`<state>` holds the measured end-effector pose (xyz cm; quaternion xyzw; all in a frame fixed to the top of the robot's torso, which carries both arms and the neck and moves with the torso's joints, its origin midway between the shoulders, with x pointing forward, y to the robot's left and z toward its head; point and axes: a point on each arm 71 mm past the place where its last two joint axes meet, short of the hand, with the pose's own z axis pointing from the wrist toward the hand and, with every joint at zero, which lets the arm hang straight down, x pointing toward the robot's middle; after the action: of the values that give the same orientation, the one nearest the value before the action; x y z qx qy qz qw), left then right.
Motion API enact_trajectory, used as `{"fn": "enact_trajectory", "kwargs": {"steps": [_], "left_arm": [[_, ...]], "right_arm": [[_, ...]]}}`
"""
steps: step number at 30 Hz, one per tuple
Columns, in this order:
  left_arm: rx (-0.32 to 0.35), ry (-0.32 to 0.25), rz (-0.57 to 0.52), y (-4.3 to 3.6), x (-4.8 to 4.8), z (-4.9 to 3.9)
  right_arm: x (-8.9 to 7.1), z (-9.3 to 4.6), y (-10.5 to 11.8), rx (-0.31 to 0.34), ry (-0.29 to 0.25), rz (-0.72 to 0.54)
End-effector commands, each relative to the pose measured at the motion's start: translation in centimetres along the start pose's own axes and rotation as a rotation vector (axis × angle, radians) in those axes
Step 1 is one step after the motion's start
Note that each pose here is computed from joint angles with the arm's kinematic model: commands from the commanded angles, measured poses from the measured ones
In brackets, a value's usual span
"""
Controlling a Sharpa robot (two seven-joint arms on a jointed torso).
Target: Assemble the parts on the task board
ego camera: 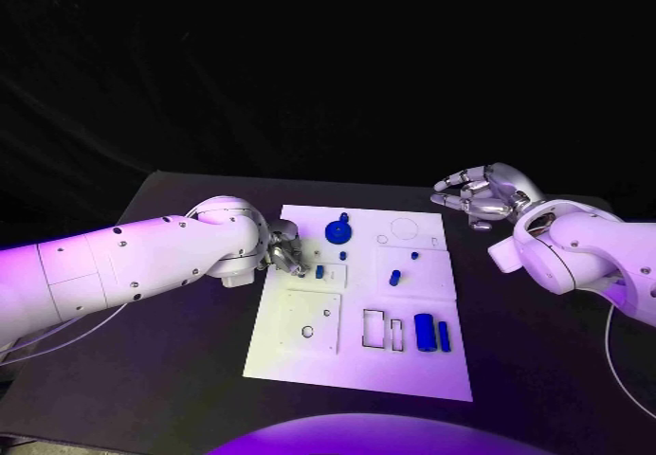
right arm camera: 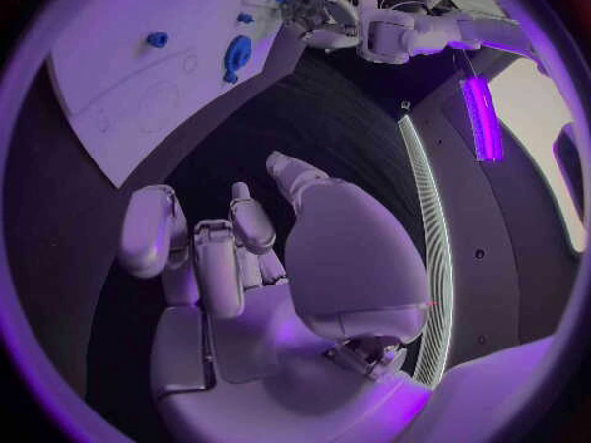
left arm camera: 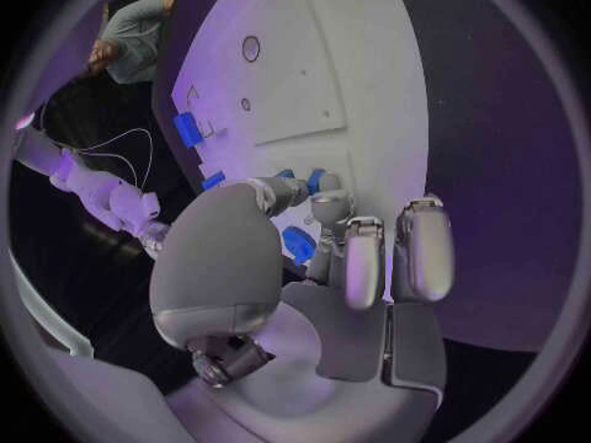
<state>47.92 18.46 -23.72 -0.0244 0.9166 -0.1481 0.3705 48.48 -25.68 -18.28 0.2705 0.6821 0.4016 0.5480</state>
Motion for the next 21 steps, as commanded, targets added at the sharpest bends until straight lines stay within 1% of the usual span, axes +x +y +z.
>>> {"fn": "enact_trajectory", "kwargs": {"steps": [1,12,21], "left_arm": [[0.007,0.059,0.013,-0.15,1.24,0.35],[-0.003,0.042,-0.003,0.28,1.0,0.46],[-0.009,0.013,-0.024,0.77,0.47,0.24]], "right_arm": [[0.14,-0.02,0.06,-0.009,0.014,-0.002],[0.12,-0.01,0.03,-0.009,0.013,-0.002],[0.09,-0.04,-0.03,-0.009,0.012,-0.003]]}}
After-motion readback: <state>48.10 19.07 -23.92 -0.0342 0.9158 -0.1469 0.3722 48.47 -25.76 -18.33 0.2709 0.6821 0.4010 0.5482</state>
